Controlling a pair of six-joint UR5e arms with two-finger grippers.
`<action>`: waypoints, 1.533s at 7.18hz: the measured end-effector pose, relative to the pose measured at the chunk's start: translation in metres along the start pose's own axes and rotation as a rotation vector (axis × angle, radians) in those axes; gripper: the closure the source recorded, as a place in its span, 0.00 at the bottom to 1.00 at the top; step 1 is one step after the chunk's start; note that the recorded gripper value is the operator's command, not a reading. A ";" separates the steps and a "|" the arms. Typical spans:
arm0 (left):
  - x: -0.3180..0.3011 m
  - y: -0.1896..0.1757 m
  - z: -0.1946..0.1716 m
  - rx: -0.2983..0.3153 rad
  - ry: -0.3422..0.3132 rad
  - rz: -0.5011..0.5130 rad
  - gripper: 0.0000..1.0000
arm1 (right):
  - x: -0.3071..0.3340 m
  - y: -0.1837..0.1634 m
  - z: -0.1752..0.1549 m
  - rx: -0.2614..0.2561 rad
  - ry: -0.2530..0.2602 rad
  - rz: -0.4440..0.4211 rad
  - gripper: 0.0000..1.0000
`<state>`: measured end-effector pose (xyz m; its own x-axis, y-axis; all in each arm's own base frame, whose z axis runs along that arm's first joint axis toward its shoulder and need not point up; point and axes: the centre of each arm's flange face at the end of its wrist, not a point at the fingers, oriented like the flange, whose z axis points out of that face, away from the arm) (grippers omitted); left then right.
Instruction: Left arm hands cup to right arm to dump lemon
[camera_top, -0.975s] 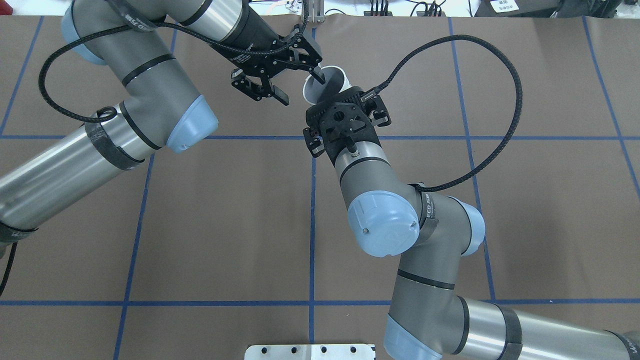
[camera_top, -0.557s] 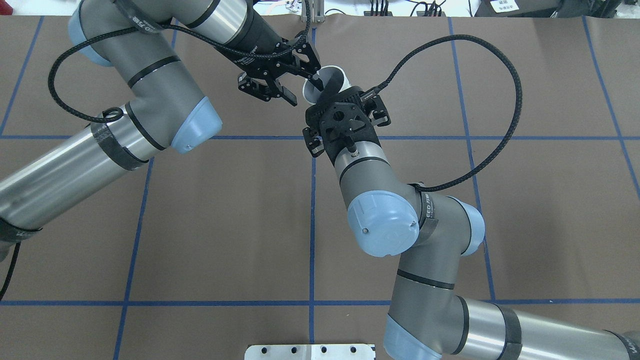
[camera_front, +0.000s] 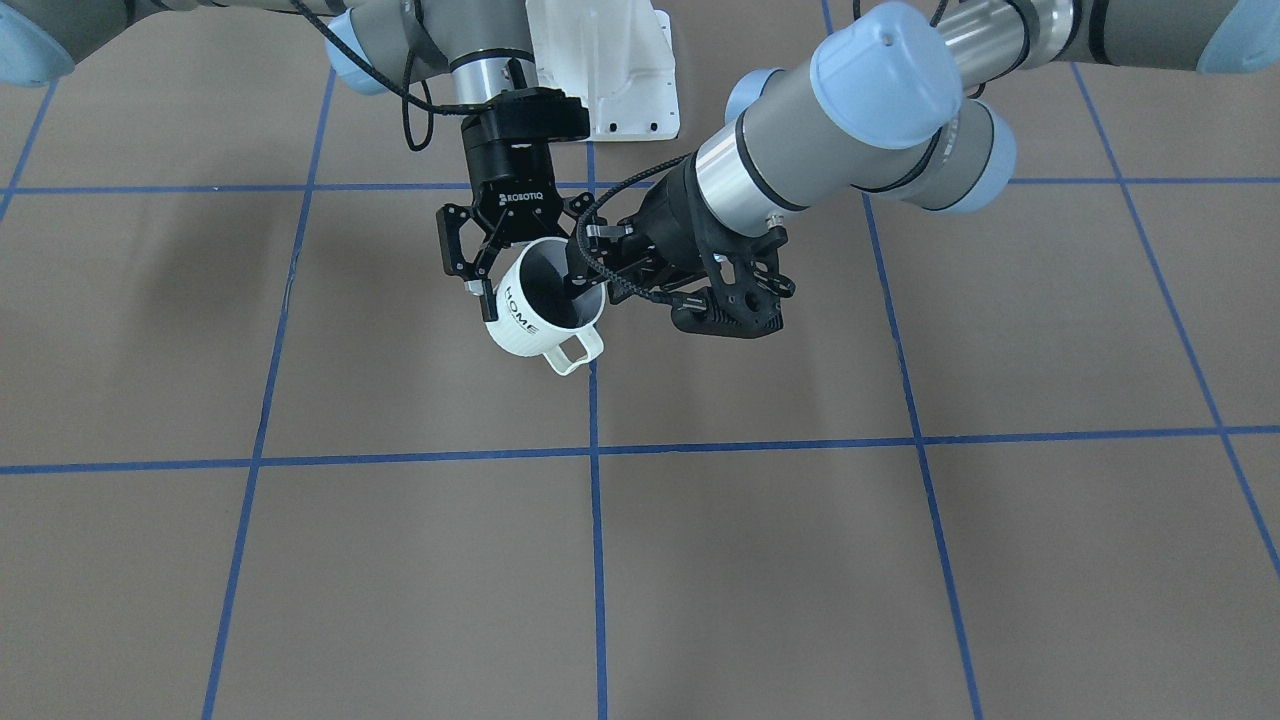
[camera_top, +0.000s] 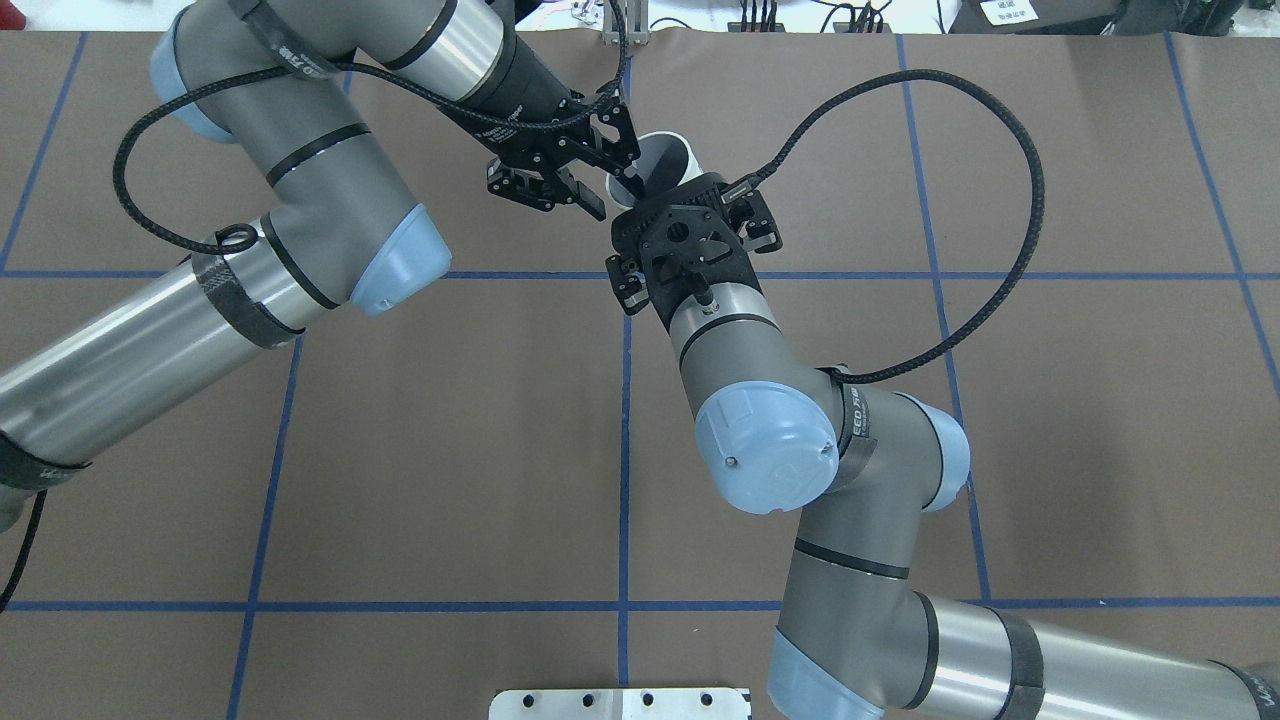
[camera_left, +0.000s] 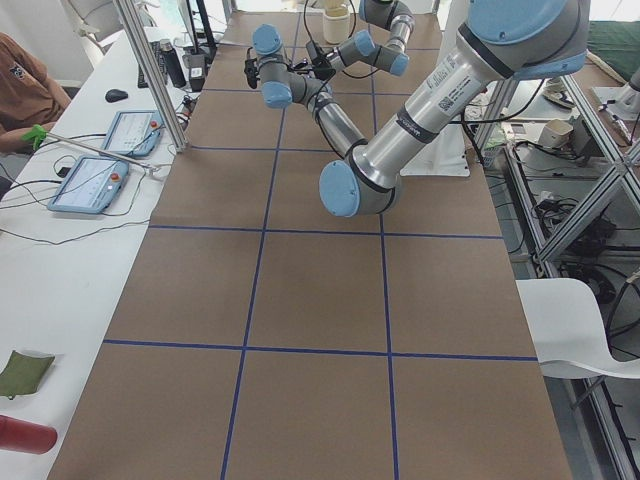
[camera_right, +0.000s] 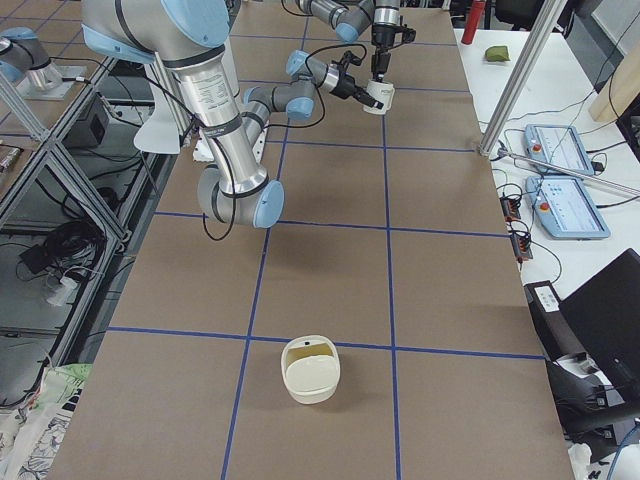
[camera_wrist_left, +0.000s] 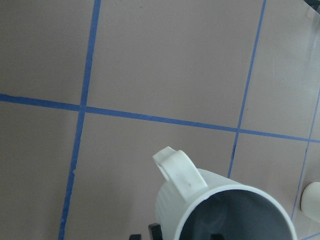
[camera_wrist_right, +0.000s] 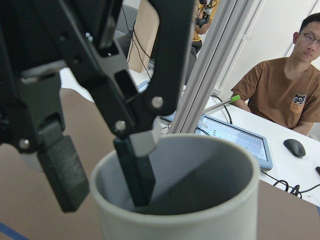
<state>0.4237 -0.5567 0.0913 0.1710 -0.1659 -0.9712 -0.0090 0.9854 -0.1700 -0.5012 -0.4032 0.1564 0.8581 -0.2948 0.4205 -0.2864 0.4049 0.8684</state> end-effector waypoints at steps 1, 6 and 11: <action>0.000 0.000 0.001 -0.001 -0.001 0.000 0.62 | 0.000 0.000 0.000 0.000 0.000 -0.001 0.79; 0.000 0.001 0.002 -0.001 -0.002 0.000 1.00 | 0.000 0.000 0.000 -0.001 0.001 -0.001 0.01; -0.002 0.000 0.002 -0.002 -0.008 -0.018 1.00 | 0.000 0.000 0.000 -0.001 0.001 -0.002 0.01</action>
<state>0.4258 -0.5565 0.0934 0.1794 -0.1831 -0.9666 -0.0082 0.9822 -0.1876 -0.5014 -0.4033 0.1568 0.8590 -0.2945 0.4188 -0.2845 0.4056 0.8687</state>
